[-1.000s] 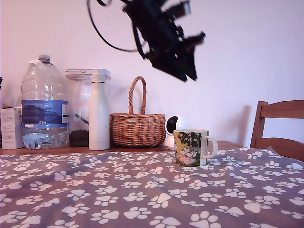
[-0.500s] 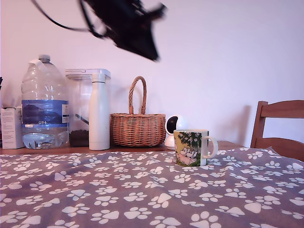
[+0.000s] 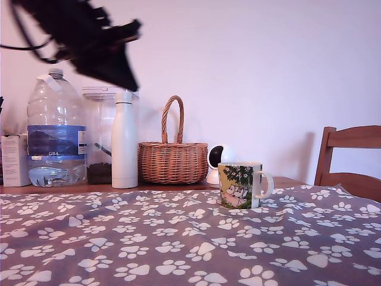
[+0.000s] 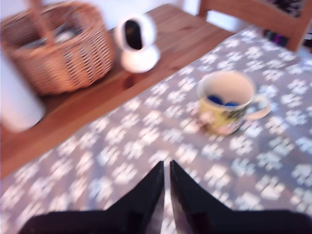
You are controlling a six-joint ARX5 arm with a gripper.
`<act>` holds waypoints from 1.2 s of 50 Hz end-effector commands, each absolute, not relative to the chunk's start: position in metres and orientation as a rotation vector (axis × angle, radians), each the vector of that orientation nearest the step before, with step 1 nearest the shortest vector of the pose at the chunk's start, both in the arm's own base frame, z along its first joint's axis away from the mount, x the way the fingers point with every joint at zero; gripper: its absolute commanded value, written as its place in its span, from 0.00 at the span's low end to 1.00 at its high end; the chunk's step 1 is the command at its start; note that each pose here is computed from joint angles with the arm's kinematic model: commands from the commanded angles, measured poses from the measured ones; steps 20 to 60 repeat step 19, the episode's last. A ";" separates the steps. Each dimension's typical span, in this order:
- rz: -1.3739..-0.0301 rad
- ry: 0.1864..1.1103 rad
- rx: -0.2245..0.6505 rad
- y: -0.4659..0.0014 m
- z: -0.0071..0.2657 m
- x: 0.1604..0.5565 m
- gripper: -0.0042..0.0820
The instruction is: Pick up the coffee capsules from the table one by one and drop them inside the nearest coffee cup
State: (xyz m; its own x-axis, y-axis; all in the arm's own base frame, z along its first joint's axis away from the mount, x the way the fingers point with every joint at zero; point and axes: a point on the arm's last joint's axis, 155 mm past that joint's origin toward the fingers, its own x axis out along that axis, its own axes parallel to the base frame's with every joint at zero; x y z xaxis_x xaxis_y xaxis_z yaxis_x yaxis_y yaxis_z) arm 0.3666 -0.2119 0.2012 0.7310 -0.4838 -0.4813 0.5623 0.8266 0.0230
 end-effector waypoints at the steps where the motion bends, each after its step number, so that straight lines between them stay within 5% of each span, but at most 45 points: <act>1: -0.550 0.477 0.155 -0.201 0.197 0.361 0.07; 19: -0.451 0.531 0.111 -0.163 0.165 0.333 0.07; 60: -0.451 0.531 0.111 -0.163 0.165 0.333 0.07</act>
